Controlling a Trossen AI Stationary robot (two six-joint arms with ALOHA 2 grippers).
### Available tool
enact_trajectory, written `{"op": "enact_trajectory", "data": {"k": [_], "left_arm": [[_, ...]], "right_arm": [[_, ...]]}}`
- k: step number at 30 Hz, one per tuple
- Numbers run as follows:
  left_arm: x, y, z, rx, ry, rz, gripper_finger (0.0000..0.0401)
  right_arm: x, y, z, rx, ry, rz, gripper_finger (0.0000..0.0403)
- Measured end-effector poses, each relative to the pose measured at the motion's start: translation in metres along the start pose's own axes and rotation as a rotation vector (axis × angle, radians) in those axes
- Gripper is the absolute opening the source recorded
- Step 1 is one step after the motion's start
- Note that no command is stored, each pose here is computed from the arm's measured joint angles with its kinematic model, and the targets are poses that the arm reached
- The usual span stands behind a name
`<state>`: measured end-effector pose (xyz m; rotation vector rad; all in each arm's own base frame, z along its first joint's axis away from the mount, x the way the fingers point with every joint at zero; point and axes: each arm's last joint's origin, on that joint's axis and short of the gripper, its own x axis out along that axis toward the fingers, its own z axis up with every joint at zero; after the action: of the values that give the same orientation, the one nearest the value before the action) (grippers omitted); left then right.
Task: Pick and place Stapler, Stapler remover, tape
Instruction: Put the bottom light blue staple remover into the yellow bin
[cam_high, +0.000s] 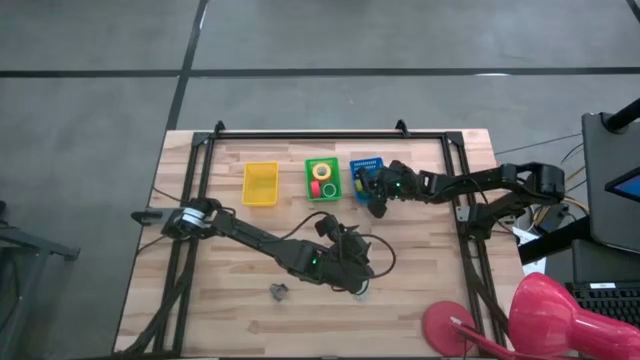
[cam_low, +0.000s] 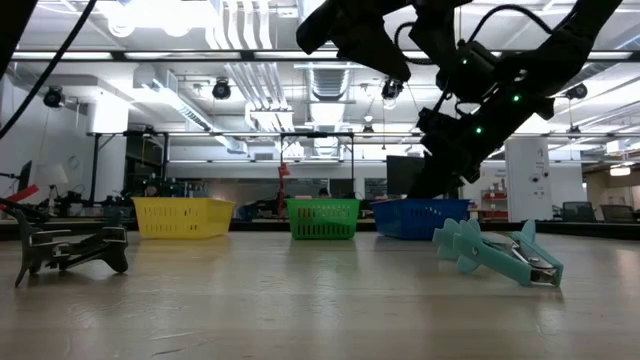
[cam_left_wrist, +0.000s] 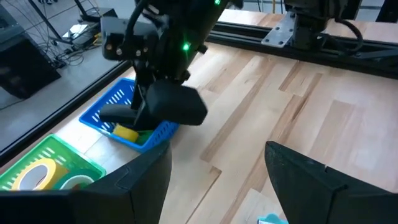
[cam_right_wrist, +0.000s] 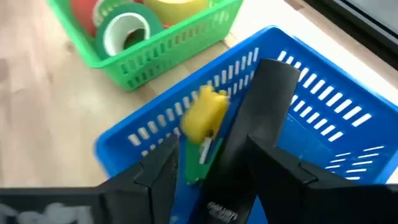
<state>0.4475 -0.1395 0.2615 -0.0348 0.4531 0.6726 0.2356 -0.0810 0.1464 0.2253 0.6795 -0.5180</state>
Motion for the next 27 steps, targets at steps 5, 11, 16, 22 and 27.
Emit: {"op": "enact_trajectory", "data": {"k": [5,11,16,22,27], "left_arm": [[0.002,0.0,-0.008,0.008,0.032,-0.016,0.0259],[0.006,0.0,-0.021,0.009,0.085,-0.05,0.0259],[0.008,-0.002,-0.033,0.139,0.173,-0.174,0.0259],[0.005,-0.01,-0.048,0.39,0.31,-0.543,0.0259],[0.004,-0.011,-0.06,0.541,0.315,-0.625,0.0258]], "right_arm": [[-0.015,0.006,0.003,-0.017,-0.01,0.036,0.0206],[-0.039,0.018,0.004,-0.053,-0.019,0.161,0.0212],[-0.057,0.028,0.003,-0.081,-0.043,0.226,0.021],[-0.07,0.034,0.0,-0.085,-0.059,0.268,0.0211],[-0.074,0.035,0.001,-0.087,-0.077,0.278,0.0207]]}}
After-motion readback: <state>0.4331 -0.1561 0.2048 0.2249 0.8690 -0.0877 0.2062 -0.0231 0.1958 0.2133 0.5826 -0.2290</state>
